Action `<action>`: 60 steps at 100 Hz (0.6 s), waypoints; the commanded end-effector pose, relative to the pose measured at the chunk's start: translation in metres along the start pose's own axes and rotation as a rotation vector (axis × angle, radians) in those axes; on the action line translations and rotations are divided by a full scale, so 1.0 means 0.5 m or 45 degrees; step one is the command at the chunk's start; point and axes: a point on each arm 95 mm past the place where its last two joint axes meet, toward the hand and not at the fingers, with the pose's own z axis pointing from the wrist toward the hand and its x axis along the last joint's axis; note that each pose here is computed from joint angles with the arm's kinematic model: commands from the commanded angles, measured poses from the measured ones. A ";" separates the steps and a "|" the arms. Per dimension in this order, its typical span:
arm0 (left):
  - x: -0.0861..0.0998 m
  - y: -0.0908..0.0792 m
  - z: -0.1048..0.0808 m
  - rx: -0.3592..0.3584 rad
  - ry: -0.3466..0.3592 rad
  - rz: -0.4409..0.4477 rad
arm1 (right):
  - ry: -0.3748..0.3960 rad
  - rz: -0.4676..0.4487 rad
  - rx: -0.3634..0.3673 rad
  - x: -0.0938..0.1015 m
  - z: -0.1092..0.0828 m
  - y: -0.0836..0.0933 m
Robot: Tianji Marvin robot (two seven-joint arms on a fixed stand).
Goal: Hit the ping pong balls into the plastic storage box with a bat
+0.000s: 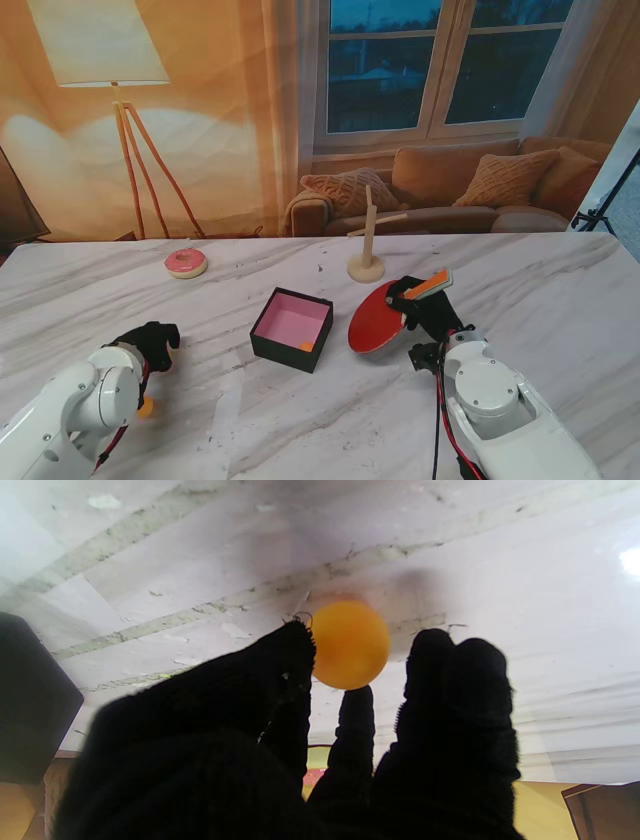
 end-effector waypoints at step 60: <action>0.026 -0.010 0.002 -0.013 -0.058 -0.005 | 0.010 0.005 0.007 0.003 0.001 -0.002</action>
